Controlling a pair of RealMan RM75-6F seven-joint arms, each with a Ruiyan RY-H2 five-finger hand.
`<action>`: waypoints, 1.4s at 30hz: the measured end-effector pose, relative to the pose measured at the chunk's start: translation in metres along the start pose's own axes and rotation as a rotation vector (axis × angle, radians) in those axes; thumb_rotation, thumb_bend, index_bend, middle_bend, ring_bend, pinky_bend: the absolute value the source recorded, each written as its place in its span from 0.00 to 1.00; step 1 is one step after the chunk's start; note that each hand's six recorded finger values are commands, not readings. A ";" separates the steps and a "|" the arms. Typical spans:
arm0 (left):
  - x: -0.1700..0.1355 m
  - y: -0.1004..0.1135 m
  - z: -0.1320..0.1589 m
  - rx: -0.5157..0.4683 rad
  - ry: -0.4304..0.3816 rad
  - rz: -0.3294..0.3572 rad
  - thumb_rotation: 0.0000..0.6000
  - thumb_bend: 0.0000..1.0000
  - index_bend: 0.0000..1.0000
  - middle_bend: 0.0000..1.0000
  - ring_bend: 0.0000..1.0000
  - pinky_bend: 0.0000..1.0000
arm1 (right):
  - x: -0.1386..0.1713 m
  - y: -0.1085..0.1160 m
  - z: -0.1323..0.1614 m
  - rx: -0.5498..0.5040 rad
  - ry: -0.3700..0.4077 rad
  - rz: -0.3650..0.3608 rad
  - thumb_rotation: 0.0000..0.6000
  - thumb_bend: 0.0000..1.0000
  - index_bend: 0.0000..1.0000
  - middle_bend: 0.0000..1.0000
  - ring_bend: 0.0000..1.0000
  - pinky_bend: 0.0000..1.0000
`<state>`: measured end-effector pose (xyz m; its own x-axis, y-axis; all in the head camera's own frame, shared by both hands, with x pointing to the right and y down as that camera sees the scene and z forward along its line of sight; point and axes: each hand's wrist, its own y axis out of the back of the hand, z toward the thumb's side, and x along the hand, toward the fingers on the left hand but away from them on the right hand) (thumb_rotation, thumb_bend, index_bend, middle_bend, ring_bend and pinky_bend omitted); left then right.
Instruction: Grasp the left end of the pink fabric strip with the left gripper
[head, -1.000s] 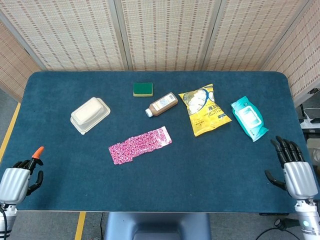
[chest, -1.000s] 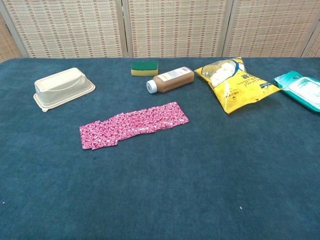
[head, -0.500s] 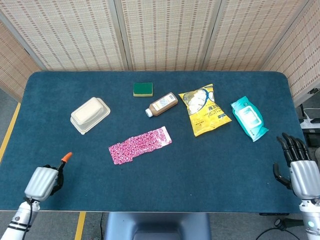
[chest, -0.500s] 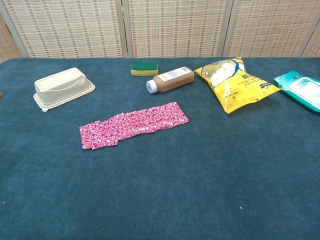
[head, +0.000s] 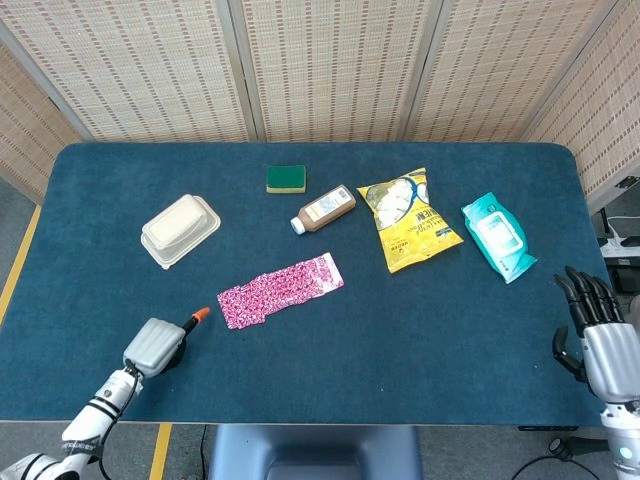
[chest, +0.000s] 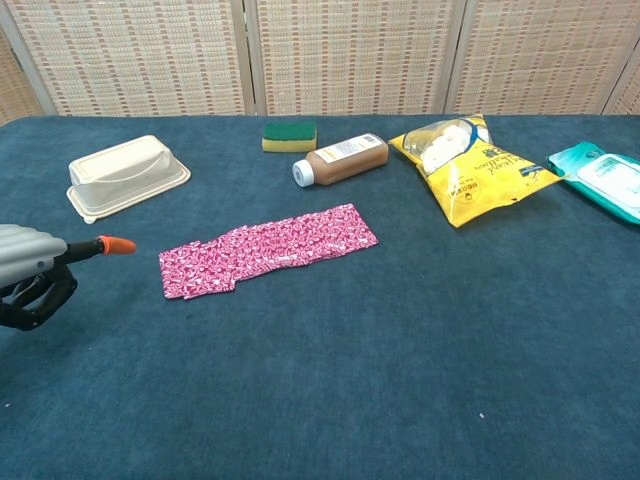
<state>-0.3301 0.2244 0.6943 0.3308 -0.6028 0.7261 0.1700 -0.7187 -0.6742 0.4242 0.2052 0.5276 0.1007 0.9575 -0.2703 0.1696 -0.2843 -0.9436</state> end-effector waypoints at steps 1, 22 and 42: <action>0.004 0.001 0.000 0.003 0.009 0.000 1.00 0.81 0.00 0.71 0.73 0.61 | -0.001 -0.001 0.000 -0.001 0.000 0.005 1.00 0.74 0.01 0.05 0.00 0.06; 0.041 0.000 0.045 0.011 -0.055 -0.044 1.00 0.81 0.06 0.71 0.73 0.61 | -0.003 -0.006 -0.002 -0.017 -0.011 0.044 1.00 0.74 0.03 0.06 0.00 0.06; 0.038 -0.015 0.027 0.049 0.019 -0.114 1.00 0.82 0.34 0.70 0.73 0.61 | -0.002 -0.004 -0.001 -0.028 -0.006 0.046 1.00 0.74 0.03 0.06 0.00 0.06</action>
<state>-0.2954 0.2212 0.7282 0.2891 -0.5248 0.8006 0.2508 -0.7656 -0.5924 0.4244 0.2044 0.5325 0.1036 0.9435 -0.3149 0.1927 -0.3297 -0.9242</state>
